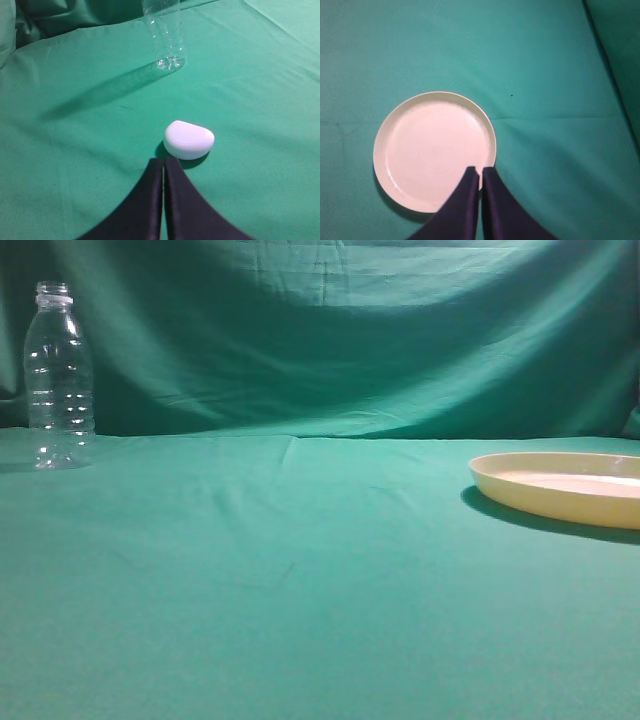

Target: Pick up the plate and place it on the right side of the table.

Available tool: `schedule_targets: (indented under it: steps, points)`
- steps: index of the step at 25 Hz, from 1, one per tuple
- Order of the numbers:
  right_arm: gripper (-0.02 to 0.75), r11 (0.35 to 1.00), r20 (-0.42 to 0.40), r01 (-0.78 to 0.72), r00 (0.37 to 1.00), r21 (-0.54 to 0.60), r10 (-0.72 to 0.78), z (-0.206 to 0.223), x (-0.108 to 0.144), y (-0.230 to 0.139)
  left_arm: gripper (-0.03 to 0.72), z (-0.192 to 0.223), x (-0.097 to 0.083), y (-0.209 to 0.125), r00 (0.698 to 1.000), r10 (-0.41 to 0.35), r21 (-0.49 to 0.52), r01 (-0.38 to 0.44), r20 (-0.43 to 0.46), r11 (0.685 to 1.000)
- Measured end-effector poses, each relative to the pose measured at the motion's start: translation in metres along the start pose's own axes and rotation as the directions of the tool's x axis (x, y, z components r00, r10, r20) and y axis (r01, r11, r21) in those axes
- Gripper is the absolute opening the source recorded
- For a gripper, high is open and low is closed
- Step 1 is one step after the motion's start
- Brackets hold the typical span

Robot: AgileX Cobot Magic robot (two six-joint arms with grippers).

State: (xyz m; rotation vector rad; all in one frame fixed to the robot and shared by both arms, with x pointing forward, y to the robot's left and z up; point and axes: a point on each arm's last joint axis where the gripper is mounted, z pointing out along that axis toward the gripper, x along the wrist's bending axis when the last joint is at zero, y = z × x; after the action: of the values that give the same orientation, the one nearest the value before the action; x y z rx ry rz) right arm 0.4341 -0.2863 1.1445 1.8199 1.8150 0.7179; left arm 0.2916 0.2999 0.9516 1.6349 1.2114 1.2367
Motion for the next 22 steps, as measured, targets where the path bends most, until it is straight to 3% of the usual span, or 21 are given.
schedule_targets:
  steps: [7, 15, 19, 22]
  points:
    - [0.000, 0.964, -0.019, -0.001, 1.000, -0.265, -0.004, -0.068, -0.005, -0.072, 0.000, 0.000, 0.000, 0.000, 1.000, 0.000, 0.000, 0.000, 0.000, 1.000]
    - [0.000, 0.879, -0.032, -0.004, 0.999, -0.477, -0.013, -0.109, -0.010, -0.132, 0.000, 0.000, 0.000, 0.000, 1.000, 0.000, 0.000, 0.000, 0.000, 1.000]
    - [0.000, 0.864, -0.083, -0.033, 0.997, -0.502, -0.010, -0.121, -0.007, -0.154, 0.000, 0.000, 0.000, 0.000, 1.000, 0.000, 0.000, 0.000, 0.000, 1.000]
    - [0.000, 0.868, -0.072, -0.021, 0.997, -0.495, -0.017, -0.124, -0.008, -0.163, 0.000, 0.000, 0.000, 0.000, 1.000, 0.000, 0.000, 0.000, 0.000, 1.000]
